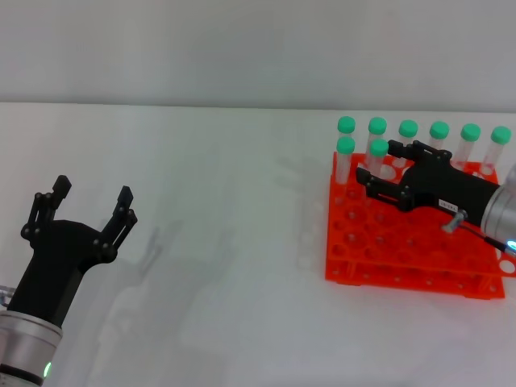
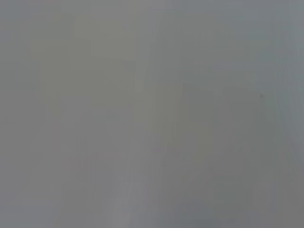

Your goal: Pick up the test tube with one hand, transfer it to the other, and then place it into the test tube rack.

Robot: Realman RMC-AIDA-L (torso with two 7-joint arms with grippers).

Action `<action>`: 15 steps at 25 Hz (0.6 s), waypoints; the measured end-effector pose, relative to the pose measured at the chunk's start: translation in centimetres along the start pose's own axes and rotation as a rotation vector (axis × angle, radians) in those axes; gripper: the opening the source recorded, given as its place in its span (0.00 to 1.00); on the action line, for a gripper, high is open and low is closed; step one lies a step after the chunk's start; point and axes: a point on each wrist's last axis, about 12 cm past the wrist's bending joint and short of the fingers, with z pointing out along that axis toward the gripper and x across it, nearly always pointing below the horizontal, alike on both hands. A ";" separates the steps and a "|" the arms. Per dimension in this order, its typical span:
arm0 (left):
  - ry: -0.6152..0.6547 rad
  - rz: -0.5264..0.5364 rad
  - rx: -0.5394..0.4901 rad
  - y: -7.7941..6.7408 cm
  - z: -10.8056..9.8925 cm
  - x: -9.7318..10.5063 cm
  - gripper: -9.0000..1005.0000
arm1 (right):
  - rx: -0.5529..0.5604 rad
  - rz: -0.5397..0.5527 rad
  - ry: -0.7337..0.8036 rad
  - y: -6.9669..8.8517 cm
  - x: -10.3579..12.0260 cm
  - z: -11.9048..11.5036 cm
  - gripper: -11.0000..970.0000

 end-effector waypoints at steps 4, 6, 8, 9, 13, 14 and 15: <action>0.000 0.001 -0.001 0.0 0.0 0.0 0.88 | -0.006 0.021 -0.017 0.2 0.5 -0.8 0.78; 0.000 0.001 -0.003 0.1 0.0 0.0 0.88 | -0.006 0.031 -0.021 0.3 0.7 -1.2 0.78; -0.002 0.003 0.000 0.1 0.2 0.0 0.88 | -0.002 0.046 -0.023 0.3 1.0 -1.6 0.78; -0.003 0.003 0.002 0.0 0.2 -0.1 0.88 | 0.003 0.055 -0.026 0.3 1.1 -2.0 0.78; -0.006 0.004 0.005 0.0 0.4 -0.1 0.88 | 0.023 0.078 -0.065 0.3 1.7 -3.7 0.78; -0.006 0.004 0.005 0.0 0.4 -0.1 0.88 | 0.030 0.085 -0.072 0.2 1.9 -4.2 0.78; -0.006 0.004 0.005 0.0 0.4 -0.1 0.88 | 0.039 0.092 -0.083 0.2 2.0 -4.7 0.78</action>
